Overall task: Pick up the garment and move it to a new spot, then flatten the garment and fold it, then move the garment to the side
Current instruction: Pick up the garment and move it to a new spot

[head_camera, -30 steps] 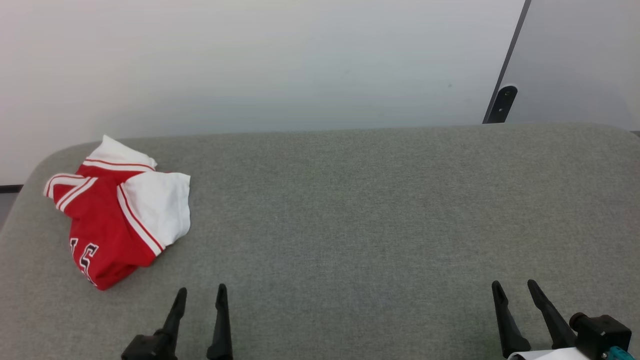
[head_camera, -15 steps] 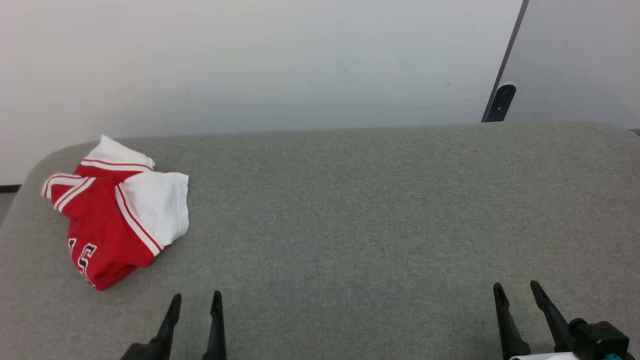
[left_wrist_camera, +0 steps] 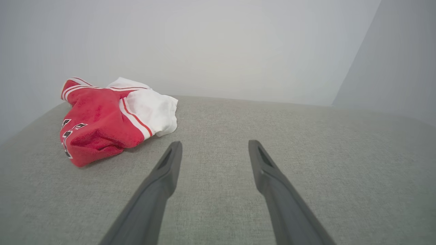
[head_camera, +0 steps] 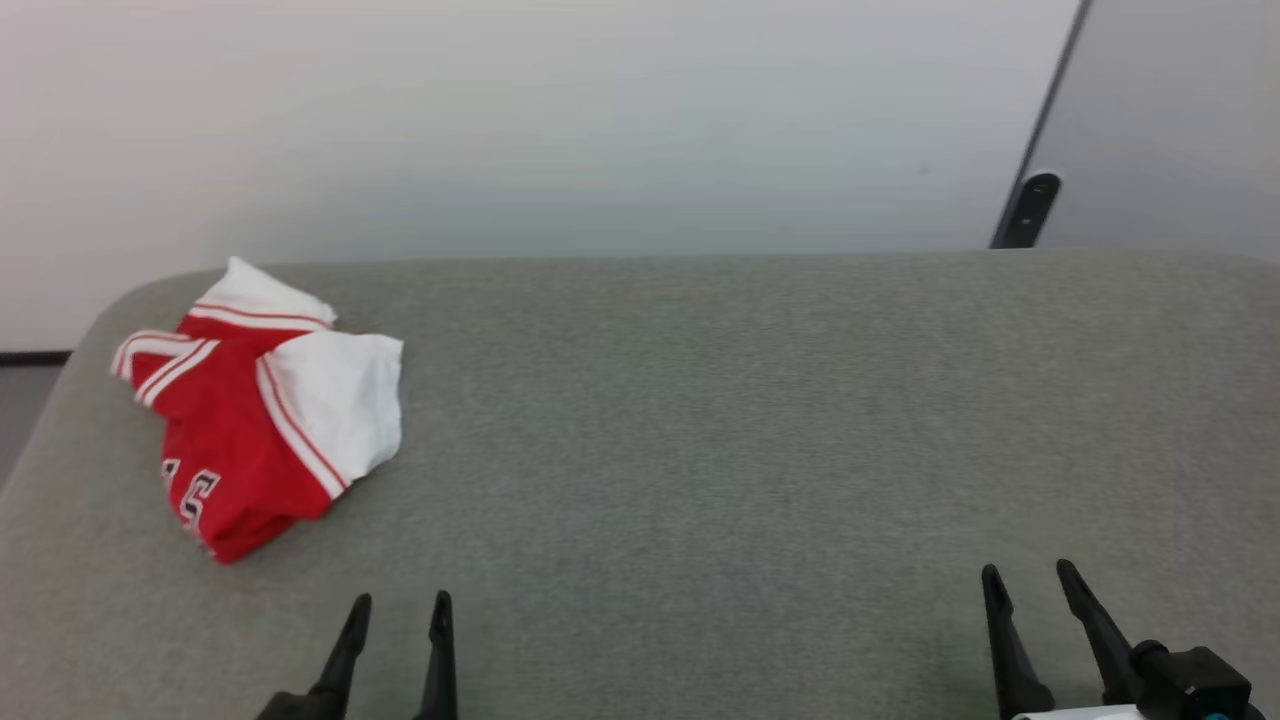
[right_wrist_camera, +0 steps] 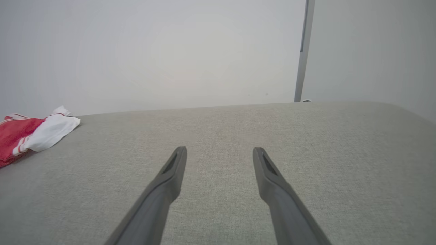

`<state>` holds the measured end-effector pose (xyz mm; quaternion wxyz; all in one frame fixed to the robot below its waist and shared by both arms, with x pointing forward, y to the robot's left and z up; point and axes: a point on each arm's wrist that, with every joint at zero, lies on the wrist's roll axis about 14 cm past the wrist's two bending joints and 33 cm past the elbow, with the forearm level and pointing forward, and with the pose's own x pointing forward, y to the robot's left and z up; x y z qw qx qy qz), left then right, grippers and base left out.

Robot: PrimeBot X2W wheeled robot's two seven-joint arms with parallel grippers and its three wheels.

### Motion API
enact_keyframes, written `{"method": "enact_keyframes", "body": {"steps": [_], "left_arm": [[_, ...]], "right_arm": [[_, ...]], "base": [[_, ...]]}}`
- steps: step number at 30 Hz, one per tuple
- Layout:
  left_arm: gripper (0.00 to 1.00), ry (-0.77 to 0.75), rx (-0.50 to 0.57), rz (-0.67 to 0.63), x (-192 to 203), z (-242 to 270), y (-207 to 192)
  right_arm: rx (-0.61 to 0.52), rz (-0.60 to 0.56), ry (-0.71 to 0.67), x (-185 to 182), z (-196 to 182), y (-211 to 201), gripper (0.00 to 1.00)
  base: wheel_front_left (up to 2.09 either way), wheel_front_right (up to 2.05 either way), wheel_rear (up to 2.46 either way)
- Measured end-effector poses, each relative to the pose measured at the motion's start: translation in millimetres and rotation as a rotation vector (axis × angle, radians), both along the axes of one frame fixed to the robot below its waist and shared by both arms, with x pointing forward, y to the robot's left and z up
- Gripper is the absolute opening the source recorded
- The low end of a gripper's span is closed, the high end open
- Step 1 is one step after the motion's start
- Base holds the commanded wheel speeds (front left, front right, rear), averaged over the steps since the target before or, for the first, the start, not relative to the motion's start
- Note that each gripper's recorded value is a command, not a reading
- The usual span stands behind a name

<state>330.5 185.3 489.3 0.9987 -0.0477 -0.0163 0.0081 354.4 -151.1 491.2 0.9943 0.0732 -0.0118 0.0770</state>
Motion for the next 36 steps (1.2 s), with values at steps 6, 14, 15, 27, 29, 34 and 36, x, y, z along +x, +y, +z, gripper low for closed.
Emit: {"method": "enact_keyframes", "body": {"steps": [6,14,15,27,29,34,36], "left_arm": [[1.0,0.006,-0.033,0.078,-8,-2,19],[1.0,0.014,-0.036,0.243,-38,-4,57],[1.0,0.016,-0.039,0.266,-43,-5,62],[1.0,0.012,-0.078,0.57,-115,-5,119],[1.0,0.006,-0.085,0.621,-125,-2,126],[1.0,0.021,-0.096,0.697,-142,-4,133],[1.0,0.023,-0.095,0.707,-144,-3,133]], "right_arm": [[0.02,0.105,-0.006,10,2,35,1.0],[-0.004,0.329,-0.033,25,10,102,1.0],[-0.008,0.355,-0.032,27,10,110,1.0],[-0.035,0.689,-0.061,26,21,213,1.0],[-0.041,0.743,-0.065,25,22,229,1.0],[-0.036,0.824,-0.047,23,16,253,1.0],[-0.033,0.837,-0.038,24,13,256,1.0]], "base": [[0.0,0.0,0.0],[0.0,0.0,0.0],[0.0,0.0,0.0],[0.0,0.0,0.0],[0.0,0.0,0.0],[0.0,0.0,0.0],[0.0,0.0,0.0]]}}
